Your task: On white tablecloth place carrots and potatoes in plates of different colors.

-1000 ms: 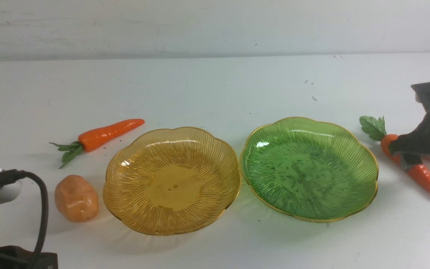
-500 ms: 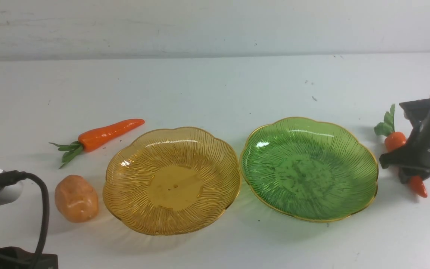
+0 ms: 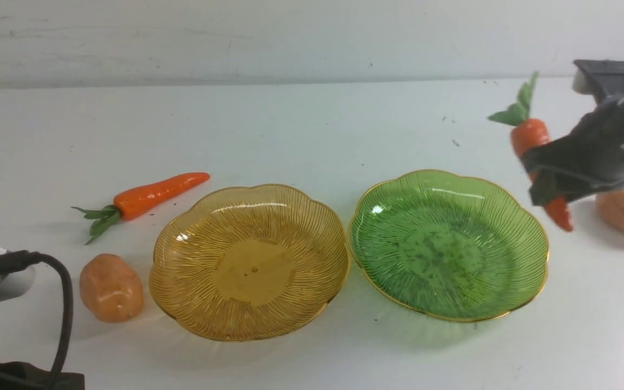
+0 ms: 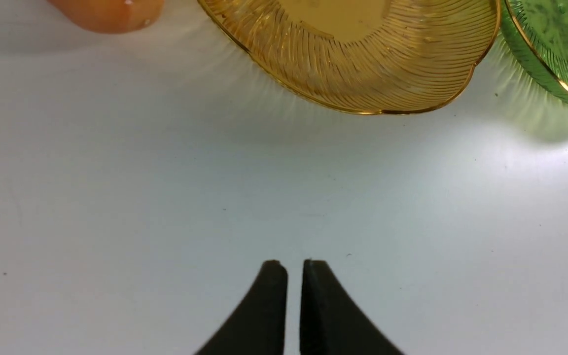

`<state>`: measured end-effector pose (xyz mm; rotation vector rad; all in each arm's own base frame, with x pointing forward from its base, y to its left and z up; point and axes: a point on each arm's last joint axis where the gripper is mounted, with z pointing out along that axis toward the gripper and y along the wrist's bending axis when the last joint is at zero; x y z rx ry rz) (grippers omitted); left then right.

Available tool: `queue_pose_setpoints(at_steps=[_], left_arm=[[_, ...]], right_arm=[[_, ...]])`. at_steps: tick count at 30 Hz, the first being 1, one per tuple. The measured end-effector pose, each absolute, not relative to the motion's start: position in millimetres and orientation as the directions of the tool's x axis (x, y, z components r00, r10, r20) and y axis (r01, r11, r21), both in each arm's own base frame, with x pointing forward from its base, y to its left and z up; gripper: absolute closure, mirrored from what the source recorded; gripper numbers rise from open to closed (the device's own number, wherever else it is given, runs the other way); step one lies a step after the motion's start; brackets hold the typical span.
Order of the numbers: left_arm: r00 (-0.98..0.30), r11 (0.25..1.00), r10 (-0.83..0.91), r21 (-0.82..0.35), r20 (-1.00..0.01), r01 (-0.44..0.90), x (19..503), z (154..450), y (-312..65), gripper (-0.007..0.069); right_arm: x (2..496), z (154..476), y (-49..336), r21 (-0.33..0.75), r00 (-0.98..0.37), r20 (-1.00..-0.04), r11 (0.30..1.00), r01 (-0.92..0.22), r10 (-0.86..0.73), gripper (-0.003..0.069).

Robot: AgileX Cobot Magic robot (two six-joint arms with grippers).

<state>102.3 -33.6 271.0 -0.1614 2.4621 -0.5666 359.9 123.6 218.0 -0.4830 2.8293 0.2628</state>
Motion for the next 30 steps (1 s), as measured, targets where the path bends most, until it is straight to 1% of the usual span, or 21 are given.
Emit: queue_pose_setpoints(at_steps=[3,5,7,10,11,12,13,14,15,16,18,19,20,22,24,25,26,29,30], left_arm=[[-0.812,0.902,-0.24,-0.432,-0.531,0.015,102,271,-34,0.0575],[-0.812,0.902,-0.24,-0.431,-0.532,0.015,102,271,-33,0.0552],[-0.812,0.902,-0.24,-0.431,-0.532,0.015,102,271,-33,0.0531],[-0.812,0.903,-0.24,-0.43,-0.532,0.016,102,271,-33,0.0482],[-0.812,0.903,-0.24,-0.43,-0.532,0.016,102,271,-33,0.0472],[-0.812,0.903,-0.24,-0.43,-0.532,0.016,102,271,-33,0.0457],[-0.812,0.903,-0.24,-0.43,-0.532,0.016,102,271,-33,0.0452],[-0.812,0.903,-0.24,-0.43,-0.532,0.016,102,271,-33,0.0447],[-0.812,0.903,-0.24,-0.43,-0.532,0.016,102,271,-33,0.0446],[-0.812,0.903,-0.24,-0.43,-0.532,0.016,102,271,-33,0.0446],[-0.812,0.903,-0.24,-0.43,-0.532,0.016,102,271,-33,0.0446],[-0.812,0.903,-0.24,-0.43,-0.532,0.016,102,271,-33,0.0446],[-0.812,0.903,-0.24,-0.43,-0.532,0.016,102,271,-33,0.0446],[-0.812,0.903,-0.24,-0.43,-0.532,0.016,102,271,-33,0.0446],[-0.812,0.903,-0.239,-0.429,-0.532,0.016,102,271,-33,0.0446],[-0.812,0.904,-0.238,-0.427,-0.533,0.016,102,271,-33,0.0446],[-0.812,0.907,-0.233,-0.42,-0.535,0.016,102,271,-33,0.0446],[-0.812,0.914,-0.225,-0.406,-0.538,0.017,102,270,-32,0.0446],[-0.812,0.914,-0.224,-0.405,-0.539,0.017,102,270,-32,0.0446]], right_arm=[[365,203,131,0.125,-0.909,-0.277,0.926,-0.356,-0.312,0.0309],[365,199,132,0.125,-0.912,-0.27,0.928,-0.35,-0.308,0.0265],[366,200,131,0.12,-0.914,-0.27,0.932,-0.343,-0.302,0.0194],[371,211,129,0.076,-0.908,-0.262,0.931,-0.357,-0.327,0.0087],[373,219,127,0.045,-0.902,-0.254,0.927,-0.372,-0.349,0.0075],[376,228,123,-0.003,-0.894,-0.242,0.922,-0.387,-0.376,0.0079],[380,239,117,-0.055,-0.89,-0.231,0.918,-0.392,-0.394,0.0111],[384,247,108,-0.095,-0.893,-0.225,0.921,-0.379,-0.391,0.0176],[391,258,92,-0.14,-0.9,-0.231,0.928,-0.346,-0.37,0.0271],[395,263,81,-0.158,-0.906,-0.242,0.935,-0.317,-0.348,0.0353],[404,269,40,-0.186,-0.931,-0.255,0.958,-0.219,-0.263,0.0565],[405,269,19,-0.185,-0.943,-0.253,0.967,-0.173,-0.217,0.061],[405,269,-1,-0.173,-0.957,-0.252,0.979,-0.104,-0.146,0.064],[404,266,-36,-0.137,-0.968,-0.248,0.991,-0.002,-0.037,0.0649],[403,261,-58,-0.111,-0.971,-0.237,0.992,0.059,0.031,0.0598],[403,257,-67,-0.1,-0.972,-0.231,0.992,0.079,0.054,0.0552],[404,254,-72,-0.095,-0.971,-0.228,0.991,0.091,0.067,0.0482],[410,242,-73,-0.083,-0.971,-0.231,0.993,0.088,0.067,0.0222],[413,238,-72,-0.082,-0.97,-0.237,0.993,0.083,0.061,0.0148]])
